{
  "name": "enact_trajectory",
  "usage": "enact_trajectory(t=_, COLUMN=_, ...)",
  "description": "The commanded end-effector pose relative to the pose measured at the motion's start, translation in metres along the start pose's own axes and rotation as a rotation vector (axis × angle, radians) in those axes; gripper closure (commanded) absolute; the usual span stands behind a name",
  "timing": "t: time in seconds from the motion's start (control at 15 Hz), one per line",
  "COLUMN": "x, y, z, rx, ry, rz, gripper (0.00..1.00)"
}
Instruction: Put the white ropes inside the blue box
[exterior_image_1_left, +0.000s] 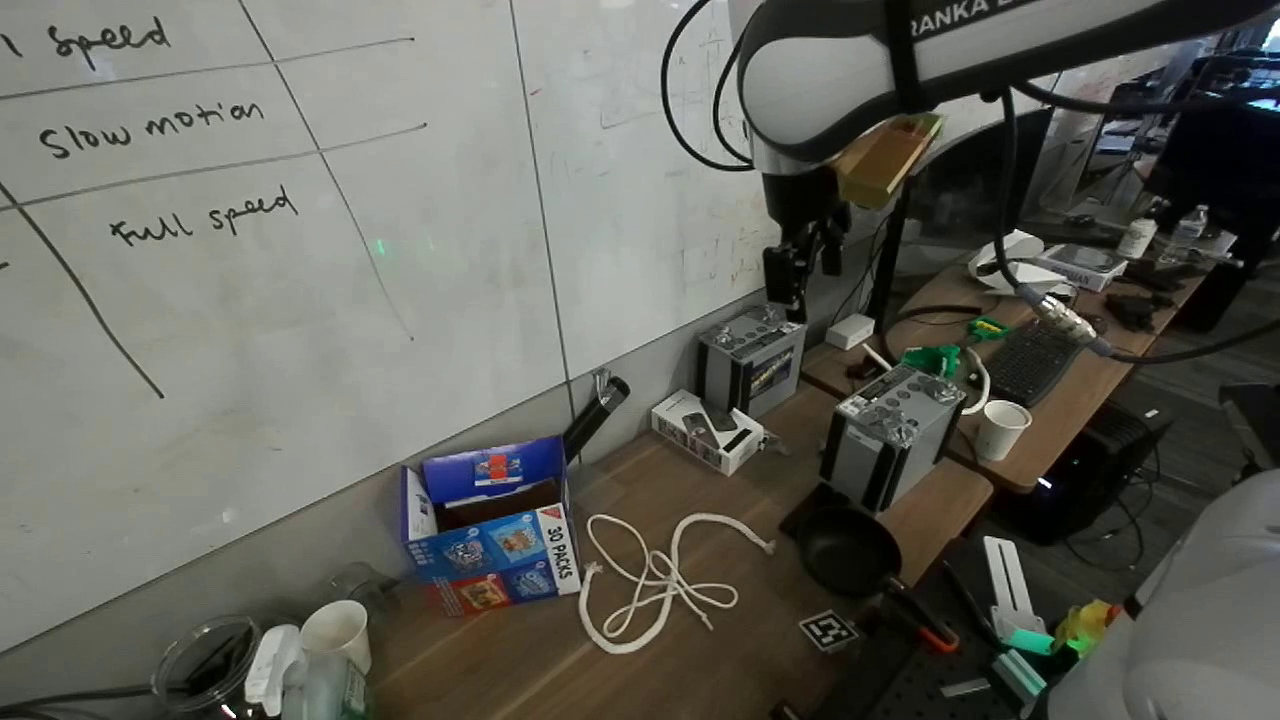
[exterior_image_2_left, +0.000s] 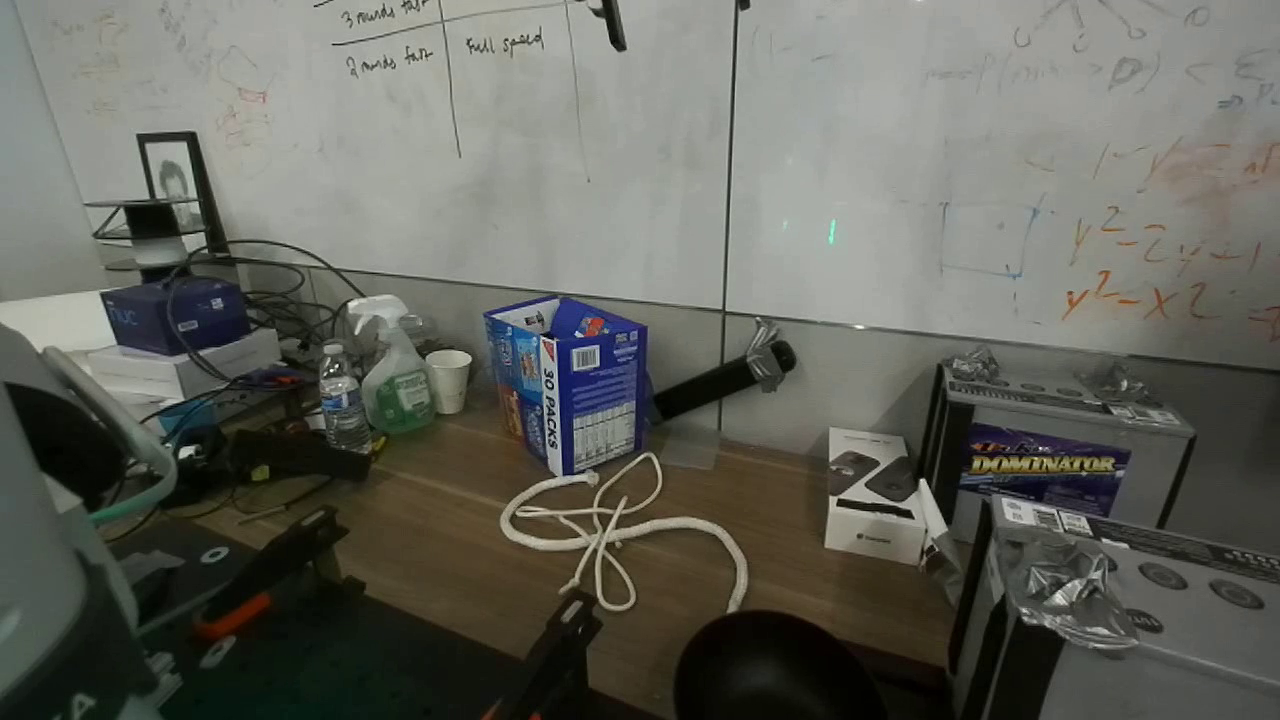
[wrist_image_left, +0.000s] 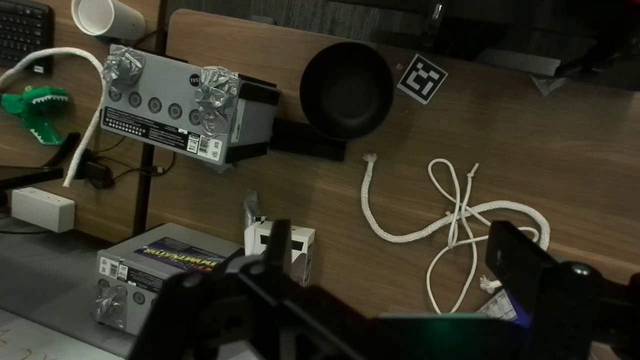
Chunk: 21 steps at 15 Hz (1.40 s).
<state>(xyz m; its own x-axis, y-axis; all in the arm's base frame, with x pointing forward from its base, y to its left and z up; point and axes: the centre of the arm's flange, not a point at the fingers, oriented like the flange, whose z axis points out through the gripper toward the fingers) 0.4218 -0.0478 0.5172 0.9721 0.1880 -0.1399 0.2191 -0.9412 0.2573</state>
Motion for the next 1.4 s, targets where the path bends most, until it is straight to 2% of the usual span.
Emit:
enact_trajectory(t=0.0, x=0.013, y=-0.006, z=0.038, rx=0.009, ry=0.018, rz=0.096, gripper=0.0)
enact_trajectory(t=0.2, x=0.026, y=-0.018, z=0.083, rx=0.019, ry=0.019, rz=0.15, gripper=0.0)
enact_trajectory(t=0.47, x=0.053, y=-0.039, z=0.152, rx=0.011, ry=0.072, rz=0.191, gripper=0.0)
enact_trajectory(t=0.73, x=0.089, y=-0.063, z=0.22, rx=0.085, ry=0.068, rz=0.159, gripper=0.0)
enact_trajectory(t=1.0, x=0.109, y=-0.088, z=0.28, rx=0.144, ry=0.036, rz=0.12, gripper=0.0)
enact_trajectory(t=1.33, x=0.13, y=-0.099, z=0.332, rx=0.205, ry=0.041, rz=0.12, gripper=0.0)
